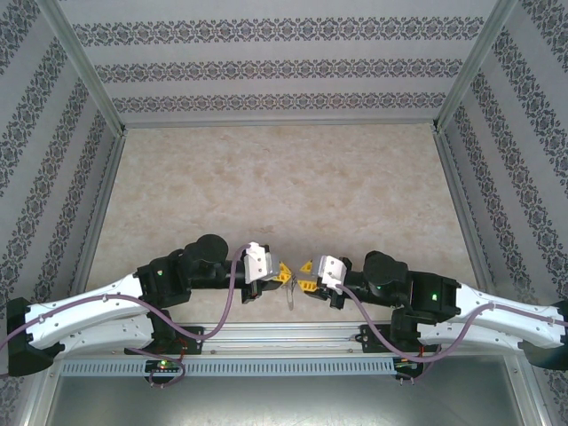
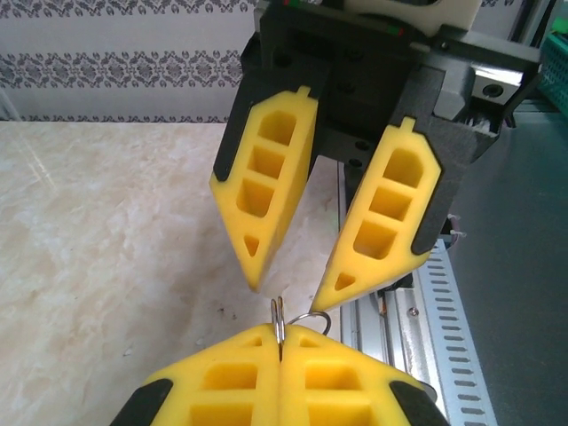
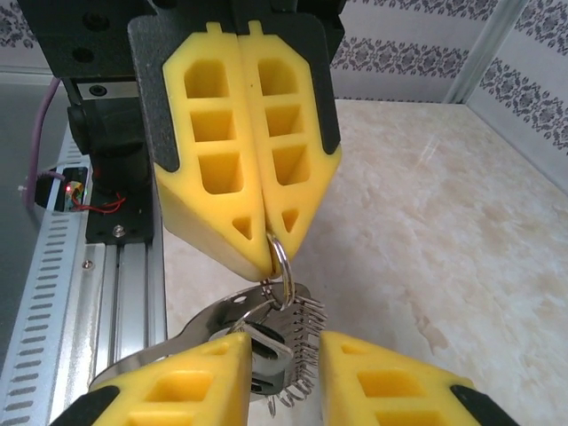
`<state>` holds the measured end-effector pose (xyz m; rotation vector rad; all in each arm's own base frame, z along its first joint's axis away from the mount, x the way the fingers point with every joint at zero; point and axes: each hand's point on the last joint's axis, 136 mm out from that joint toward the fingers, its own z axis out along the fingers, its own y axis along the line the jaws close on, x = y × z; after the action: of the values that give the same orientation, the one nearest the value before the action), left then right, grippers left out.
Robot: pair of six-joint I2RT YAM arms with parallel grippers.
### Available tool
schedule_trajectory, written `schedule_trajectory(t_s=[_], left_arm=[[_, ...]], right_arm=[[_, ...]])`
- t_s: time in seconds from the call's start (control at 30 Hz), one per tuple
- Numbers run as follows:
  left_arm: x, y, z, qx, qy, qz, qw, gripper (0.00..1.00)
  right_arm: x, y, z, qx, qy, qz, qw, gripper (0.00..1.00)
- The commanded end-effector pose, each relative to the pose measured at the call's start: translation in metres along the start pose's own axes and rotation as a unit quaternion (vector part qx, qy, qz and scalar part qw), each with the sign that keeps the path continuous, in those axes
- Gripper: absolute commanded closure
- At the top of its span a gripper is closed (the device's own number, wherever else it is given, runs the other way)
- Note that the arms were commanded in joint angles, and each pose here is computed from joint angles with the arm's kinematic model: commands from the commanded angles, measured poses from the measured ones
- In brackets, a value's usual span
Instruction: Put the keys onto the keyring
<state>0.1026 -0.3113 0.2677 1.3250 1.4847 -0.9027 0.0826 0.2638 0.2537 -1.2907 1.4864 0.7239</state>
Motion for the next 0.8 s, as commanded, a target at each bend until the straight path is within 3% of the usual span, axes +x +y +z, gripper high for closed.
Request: schedule_trajectory(t_s=[0.0, 0.47, 0.77], left_arm=[[-0.021, -0.010, -0.004, 0.024, -0.049, 0.003, 0.999, 1.00], [-0.026, -0.017, -0.006, 0.041, -0.067, 0.003, 0.997, 1.00], [-0.043, -0.023, -0.012, 0.054, -0.132, 0.003, 0.990, 1.00]], right_arm=[[-0.012, 0.001, 0.000, -0.006, -0.029, 0.008, 1.000, 0.75], [-0.014, 0.004, 0.005, -0.020, -0.030, 0.010, 0.999, 0.79], [-0.020, 0.006, 0.002, -0.026, -0.042, 0.008, 0.999, 0.81]])
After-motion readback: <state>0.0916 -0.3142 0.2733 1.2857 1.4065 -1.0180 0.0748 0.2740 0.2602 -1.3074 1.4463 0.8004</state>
